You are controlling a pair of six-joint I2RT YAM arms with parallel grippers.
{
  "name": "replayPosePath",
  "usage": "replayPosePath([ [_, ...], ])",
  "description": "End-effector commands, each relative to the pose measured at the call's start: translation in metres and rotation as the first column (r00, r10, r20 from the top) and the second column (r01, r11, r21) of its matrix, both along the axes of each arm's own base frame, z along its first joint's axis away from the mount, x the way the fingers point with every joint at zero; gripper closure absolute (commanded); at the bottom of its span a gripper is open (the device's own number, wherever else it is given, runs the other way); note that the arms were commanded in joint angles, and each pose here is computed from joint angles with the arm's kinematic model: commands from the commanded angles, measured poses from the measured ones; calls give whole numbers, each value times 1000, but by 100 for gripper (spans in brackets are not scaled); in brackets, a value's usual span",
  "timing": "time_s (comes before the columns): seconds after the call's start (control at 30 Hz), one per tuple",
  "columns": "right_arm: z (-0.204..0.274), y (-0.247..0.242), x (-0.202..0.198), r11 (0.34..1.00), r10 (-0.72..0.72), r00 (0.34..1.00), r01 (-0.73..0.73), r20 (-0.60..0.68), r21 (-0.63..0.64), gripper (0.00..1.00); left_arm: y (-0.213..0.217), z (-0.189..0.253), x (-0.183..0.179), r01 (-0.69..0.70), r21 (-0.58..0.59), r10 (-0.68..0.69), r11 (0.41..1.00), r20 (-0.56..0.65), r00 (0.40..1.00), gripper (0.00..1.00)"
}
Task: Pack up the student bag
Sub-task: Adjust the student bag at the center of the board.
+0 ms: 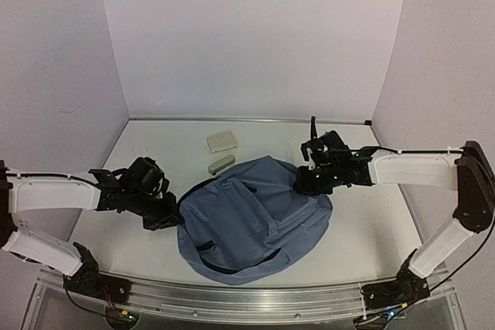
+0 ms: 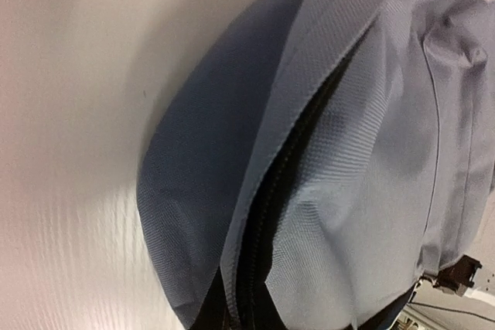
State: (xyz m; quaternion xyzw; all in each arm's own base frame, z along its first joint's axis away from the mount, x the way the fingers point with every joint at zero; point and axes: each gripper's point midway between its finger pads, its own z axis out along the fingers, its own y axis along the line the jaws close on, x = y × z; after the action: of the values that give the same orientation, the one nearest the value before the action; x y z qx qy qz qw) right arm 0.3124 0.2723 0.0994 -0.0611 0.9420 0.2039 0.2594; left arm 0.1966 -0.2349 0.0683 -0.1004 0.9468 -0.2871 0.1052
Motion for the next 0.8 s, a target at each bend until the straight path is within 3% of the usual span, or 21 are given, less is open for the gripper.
replayPosePath([
  [0.0,22,16,-46,994,-27,999,31,-42,107,100,-4,35,69,18,-6,-16,1000,199,980,100],
  [0.2,27,29,-84,985,-48,996,59,-71,163,100,-1,45,124,44,11,-45,999,250,967,99],
  [0.23,26,28,-87,984,-60,996,71,-71,162,100,-5,53,132,56,11,-57,998,268,962,95],
  [0.27,24,25,-88,983,-82,994,93,-72,160,100,-7,57,136,72,26,-77,997,275,958,88],
  [0.37,24,15,-86,970,-154,986,163,-60,181,100,0,84,150,53,105,-85,993,323,943,44],
  [0.47,26,14,-84,964,-168,985,174,-48,199,100,11,115,149,22,185,-92,983,378,921,24],
  [0.6,25,17,-80,967,-166,986,170,-35,190,100,-15,146,127,80,186,-152,979,416,897,16],
  [0.77,25,23,-75,971,-155,988,156,-19,178,100,-87,143,84,248,54,-251,967,358,900,15],
])
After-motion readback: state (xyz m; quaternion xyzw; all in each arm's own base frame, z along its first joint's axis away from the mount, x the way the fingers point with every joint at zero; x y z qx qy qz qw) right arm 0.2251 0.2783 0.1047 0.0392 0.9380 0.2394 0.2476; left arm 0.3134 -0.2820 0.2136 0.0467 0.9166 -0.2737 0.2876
